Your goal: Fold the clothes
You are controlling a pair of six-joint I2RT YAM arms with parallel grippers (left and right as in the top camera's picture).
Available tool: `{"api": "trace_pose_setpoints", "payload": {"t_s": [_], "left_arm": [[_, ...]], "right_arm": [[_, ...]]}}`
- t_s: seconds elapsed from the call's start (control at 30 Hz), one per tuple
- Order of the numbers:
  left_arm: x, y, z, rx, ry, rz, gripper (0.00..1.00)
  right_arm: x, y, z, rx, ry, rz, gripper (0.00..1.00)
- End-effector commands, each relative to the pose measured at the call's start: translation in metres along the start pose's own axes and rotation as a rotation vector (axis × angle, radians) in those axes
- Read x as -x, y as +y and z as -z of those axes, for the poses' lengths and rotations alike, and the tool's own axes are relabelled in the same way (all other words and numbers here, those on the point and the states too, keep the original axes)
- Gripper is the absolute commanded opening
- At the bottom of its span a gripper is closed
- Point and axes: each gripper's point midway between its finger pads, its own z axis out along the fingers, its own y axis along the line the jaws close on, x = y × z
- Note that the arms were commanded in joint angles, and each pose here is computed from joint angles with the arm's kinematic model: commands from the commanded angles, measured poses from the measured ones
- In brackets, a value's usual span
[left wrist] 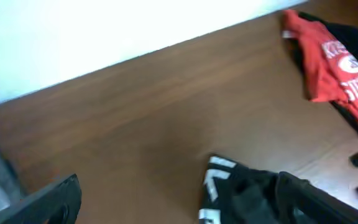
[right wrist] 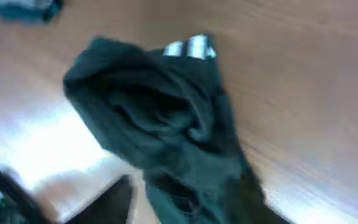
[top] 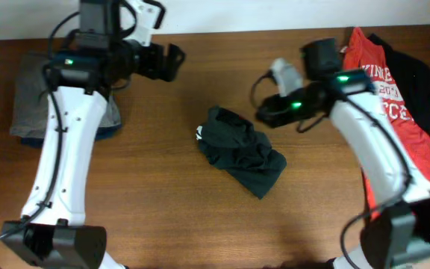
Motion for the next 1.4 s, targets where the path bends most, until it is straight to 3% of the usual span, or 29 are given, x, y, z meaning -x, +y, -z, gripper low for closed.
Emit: {"api": "trace_pose_setpoints", "payload": {"t_s": [0.0,0.2,0.63,0.9,0.97,1.07,1.23,1.33,1.37], "left_arm": [[-0.001,0.027,0.013,0.045,-0.009,0.054,0.99],[-0.008,0.048,0.015,0.112,0.011,0.068,0.99],[-0.019,0.057,-0.002,0.120,0.054,0.060,0.99],[-0.022,0.059,-0.008,0.118,0.067,0.065,0.99],[-0.022,0.059,-0.008,0.118,0.067,0.065,0.99],[-0.022,0.059,-0.008,0.118,0.067,0.065,0.99],[-0.022,0.059,-0.008,0.118,0.067,0.065,0.99],[-0.022,0.059,-0.008,0.118,0.068,0.065,0.99],[-0.022,0.059,-0.008,0.118,0.067,0.065,0.99]], "right_arm": [[-0.007,0.017,-0.050,0.028,0.085,0.147,0.61],[-0.011,0.034,-0.086,0.047,0.128,0.204,0.69],[0.019,0.065,-0.067,0.070,0.063,0.300,0.69],[-0.006,0.060,-0.079,0.006,0.172,0.319,0.68],[-0.009,0.059,-0.082,0.004,0.183,0.318,0.57],[-0.011,0.060,-0.082,0.005,0.192,0.314,0.30],[-0.022,0.058,-0.080,0.004,0.237,0.298,0.24],[-0.026,0.055,-0.079,-0.013,0.256,0.285,0.04],[-0.030,0.051,-0.077,-0.041,0.273,0.261,0.04]]}}
